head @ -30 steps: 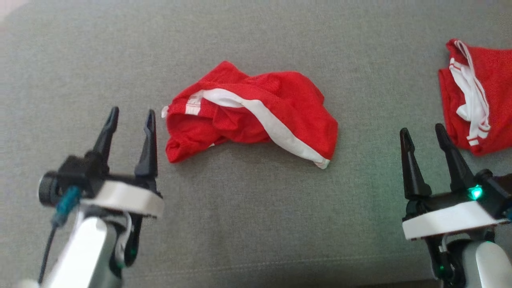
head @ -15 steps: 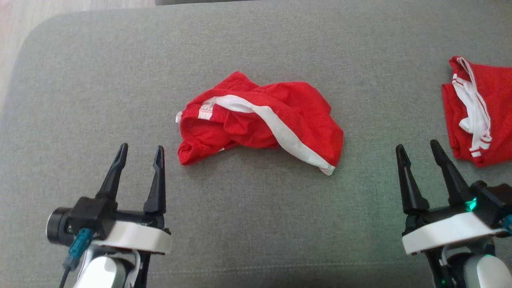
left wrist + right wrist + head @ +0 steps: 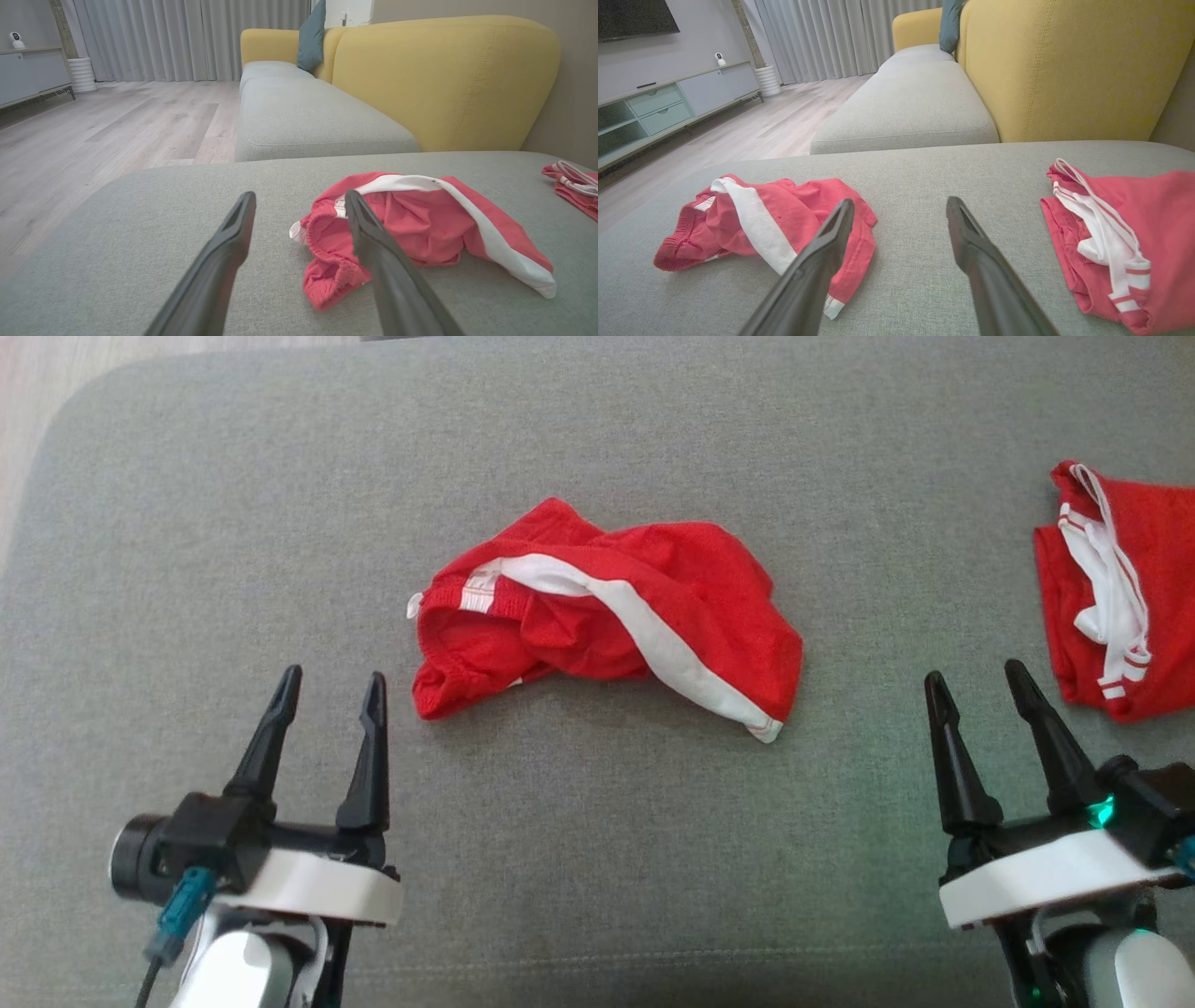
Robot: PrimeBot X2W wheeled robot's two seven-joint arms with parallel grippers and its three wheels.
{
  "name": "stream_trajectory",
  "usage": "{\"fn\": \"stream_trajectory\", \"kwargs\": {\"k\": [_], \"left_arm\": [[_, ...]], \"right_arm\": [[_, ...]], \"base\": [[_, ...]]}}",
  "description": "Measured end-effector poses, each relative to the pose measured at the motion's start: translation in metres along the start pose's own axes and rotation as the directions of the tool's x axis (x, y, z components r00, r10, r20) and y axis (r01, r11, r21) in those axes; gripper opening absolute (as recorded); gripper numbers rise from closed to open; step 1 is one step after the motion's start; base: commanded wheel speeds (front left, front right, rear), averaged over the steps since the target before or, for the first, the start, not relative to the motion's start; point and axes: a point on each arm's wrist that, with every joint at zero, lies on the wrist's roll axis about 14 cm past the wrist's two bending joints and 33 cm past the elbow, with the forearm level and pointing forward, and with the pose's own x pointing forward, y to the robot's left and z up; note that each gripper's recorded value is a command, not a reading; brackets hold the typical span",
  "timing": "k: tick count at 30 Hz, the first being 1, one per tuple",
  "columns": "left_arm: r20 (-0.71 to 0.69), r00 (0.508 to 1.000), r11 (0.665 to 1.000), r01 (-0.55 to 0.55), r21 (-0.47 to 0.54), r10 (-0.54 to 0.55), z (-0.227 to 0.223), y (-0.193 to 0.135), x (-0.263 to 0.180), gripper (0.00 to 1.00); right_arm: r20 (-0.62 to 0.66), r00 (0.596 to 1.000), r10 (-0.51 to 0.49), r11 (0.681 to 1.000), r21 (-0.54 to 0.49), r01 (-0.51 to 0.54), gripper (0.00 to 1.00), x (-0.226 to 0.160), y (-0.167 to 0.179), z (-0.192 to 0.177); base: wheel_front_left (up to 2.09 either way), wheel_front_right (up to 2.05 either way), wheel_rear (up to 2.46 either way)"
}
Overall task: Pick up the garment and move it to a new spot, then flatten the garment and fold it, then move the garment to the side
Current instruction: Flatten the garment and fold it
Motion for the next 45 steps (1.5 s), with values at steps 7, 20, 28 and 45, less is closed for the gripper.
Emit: {"fn": "stream_trajectory", "kwargs": {"k": [7,20,28,45], "left_arm": [[-0.04,0.997,0.998,0.065,-0.012,-0.065,-0.013,-0.011,0.004,1.0],[-0.25,0.912,0.944,0.327,-0.036,-0.326,-0.043,-0.061,0.082,1.0],[-0.378,0.852,0.925,0.377,-0.037,-0.363,-0.081,-0.068,0.099,1.0],[-0.293,0.872,0.91,0.414,0.012,-0.393,-0.063,-0.071,0.107,0.0]], "right_arm": [[-0.015,1.0,-0.002,1.0,0.003,0.002,1.0,0.003,-0.001,-0.005],[-0.037,0.999,0.0,1.0,0.009,0.0,1.0,0.02,-0.003,-0.015],[-0.053,0.998,-0.046,0.999,0.014,0.047,1.0,0.018,-0.017,-0.026],[-0.262,0.957,0.126,0.992,0.064,-0.113,1.0,0.016,0.038,-0.091]], "base": [[0.0,0.0,0.0],[0.0,0.0,0.0],[0.0,0.0,0.0],[0.0,0.0,0.0]]}}
